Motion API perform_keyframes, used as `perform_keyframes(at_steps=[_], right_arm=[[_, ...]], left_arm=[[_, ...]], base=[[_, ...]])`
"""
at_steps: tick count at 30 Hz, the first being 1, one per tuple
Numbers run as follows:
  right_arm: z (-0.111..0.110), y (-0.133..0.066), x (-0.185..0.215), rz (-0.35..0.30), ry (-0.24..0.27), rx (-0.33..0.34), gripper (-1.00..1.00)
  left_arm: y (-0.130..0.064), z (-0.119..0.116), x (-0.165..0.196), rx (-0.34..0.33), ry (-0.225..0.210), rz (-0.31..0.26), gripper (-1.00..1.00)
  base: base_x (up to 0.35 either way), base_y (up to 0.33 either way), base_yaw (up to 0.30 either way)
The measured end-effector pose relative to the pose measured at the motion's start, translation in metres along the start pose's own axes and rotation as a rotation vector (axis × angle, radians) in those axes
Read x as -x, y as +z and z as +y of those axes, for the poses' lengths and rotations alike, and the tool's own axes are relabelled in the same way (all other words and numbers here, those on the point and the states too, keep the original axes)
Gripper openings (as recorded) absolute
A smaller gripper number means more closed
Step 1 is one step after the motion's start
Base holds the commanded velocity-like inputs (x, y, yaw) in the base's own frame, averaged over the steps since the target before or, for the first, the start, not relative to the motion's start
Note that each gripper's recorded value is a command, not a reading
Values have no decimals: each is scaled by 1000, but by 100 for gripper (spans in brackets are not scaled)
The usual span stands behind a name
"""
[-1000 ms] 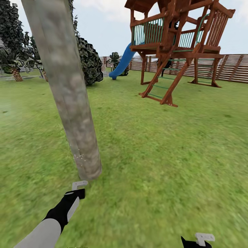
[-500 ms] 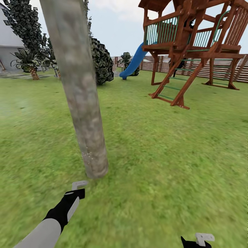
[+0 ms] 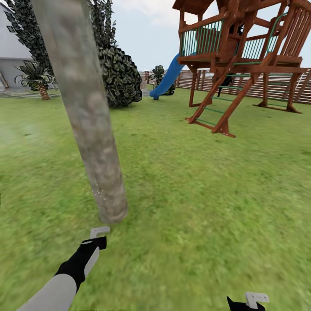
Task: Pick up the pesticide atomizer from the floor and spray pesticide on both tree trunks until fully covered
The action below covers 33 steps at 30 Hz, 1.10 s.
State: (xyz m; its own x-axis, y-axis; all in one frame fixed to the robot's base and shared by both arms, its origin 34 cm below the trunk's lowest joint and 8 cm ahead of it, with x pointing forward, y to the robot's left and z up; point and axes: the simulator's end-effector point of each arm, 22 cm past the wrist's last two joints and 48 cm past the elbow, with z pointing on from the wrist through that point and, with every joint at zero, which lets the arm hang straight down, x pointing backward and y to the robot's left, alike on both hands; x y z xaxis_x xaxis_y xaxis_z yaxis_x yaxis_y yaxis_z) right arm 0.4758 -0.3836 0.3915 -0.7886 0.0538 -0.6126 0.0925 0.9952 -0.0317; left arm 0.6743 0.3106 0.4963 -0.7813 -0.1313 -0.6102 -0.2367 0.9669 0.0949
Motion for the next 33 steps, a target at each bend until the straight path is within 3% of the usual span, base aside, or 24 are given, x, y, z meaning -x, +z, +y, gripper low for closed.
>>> perform_keyframes(at_steps=[15,18,22,25,27,28,29,31,33], right_arm=[[0,0,0,0,0,-1,100],[-1,0,1,-1,1,-2,100],[-1,0,0,-1,1,-2,100],[-2,0,1,-2,0,-3,100],[-2,0,1,-2,0,-3,100],[-2,0,1,-2,0,-4,100],[-2,0,1,-2,0,-4,100],[-2,0,1,-2,0,-4,100],[-1,0,0,0,0,-2,100]], left_arm=[[-1,-2,9,-3,-2,-19,-100],[-8,-12,38,-22,2,-72,-100],[-16,-22,62,-42,10,-92,-100],[-24,-5,92,-28,24,-132,-100],[-21,23,98,-23,44,-133,-100],[-20,22,99,-58,49,-132,-100],[-22,3,98,-125,101,-129,-100],[-33,-26,105,-168,176,-95,-100],[-47,-33,126,-175,191,-113,-100]], base=[[0,-237,247],[0,-10,18],[0,-1,1],[0,0,0],[0,0,0],[0,0,0],[0,0,0],[0,0,0],[0,0,0]])
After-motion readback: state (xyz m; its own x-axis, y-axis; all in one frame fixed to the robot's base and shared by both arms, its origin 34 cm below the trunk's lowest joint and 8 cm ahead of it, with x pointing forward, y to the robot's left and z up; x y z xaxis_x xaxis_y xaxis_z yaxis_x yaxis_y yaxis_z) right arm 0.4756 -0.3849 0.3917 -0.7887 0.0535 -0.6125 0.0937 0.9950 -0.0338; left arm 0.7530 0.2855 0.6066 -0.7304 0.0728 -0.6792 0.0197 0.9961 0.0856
